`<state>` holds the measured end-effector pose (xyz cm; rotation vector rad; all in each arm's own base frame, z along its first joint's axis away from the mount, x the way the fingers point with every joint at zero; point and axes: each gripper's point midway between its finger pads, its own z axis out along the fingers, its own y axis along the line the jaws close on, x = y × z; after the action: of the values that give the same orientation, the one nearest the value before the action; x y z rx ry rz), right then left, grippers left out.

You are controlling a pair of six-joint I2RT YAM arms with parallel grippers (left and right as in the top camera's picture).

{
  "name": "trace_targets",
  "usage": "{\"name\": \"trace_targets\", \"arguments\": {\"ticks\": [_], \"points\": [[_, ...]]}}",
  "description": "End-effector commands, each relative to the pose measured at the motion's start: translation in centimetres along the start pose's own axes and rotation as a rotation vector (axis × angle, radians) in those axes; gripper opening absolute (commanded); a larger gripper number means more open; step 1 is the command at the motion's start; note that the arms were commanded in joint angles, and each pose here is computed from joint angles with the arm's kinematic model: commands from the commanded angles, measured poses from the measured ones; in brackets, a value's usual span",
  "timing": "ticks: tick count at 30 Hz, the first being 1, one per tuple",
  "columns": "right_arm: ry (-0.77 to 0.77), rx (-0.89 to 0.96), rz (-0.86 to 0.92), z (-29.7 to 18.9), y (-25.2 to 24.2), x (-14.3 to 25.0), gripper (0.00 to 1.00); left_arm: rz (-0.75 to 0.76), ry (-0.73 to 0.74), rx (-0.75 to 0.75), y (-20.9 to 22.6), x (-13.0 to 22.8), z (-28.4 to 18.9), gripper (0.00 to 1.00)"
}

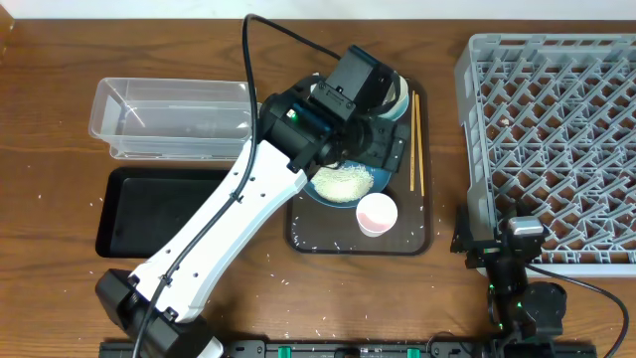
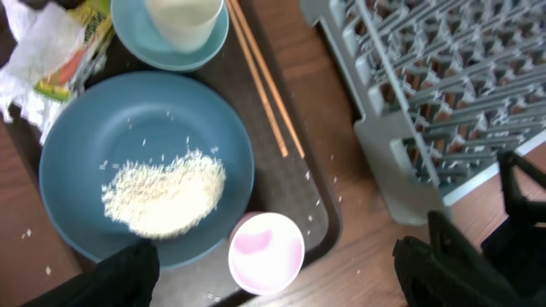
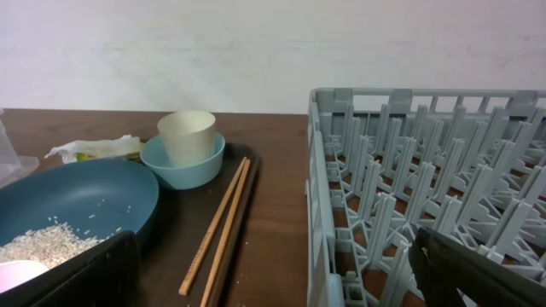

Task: Sort waste into correct bins and load items into the dishwasher rack
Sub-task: 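Grasp the rim of the teal rice plate with the left gripper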

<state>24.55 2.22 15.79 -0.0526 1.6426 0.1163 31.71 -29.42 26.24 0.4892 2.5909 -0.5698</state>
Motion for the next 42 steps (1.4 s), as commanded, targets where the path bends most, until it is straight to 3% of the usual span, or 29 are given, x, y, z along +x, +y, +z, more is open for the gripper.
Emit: {"name": "trace_targets", "arguments": {"ticks": [1, 7, 11, 19, 26, 42], "points": [[0.000, 0.011, -0.011, 0.0, -0.3, 0.0, 0.99, -0.036, -0.002, -0.031, 0.6, -0.4, 1.3, 0.90], [0.000, 0.011, -0.011, 0.0, -0.3, 0.0, 0.99, 0.034, 0.084, -0.060, 1.2, 0.7, 5.4, 0.91], [0.000, 0.011, -0.011, 0.0, -0.3, 0.0, 0.99, 0.054, 0.116, -0.161, 2.3, 1.3, 9.3, 0.91], [0.000, 0.011, -0.011, 0.0, -0.3, 0.0, 0.99, -0.124, 0.016, -0.376, 4.4, 0.8, 14.8, 0.91], [0.000, 0.011, -0.011, 0.0, -0.3, 0.0, 0.99, -0.149, -0.058, -0.475, 6.2, 0.0, 16.9, 0.91], [0.000, 0.011, -0.011, 0.0, -0.3, 0.0, 0.99, -0.267, -0.074, -0.462, 5.2, 1.3, 19.4, 0.91]]}}
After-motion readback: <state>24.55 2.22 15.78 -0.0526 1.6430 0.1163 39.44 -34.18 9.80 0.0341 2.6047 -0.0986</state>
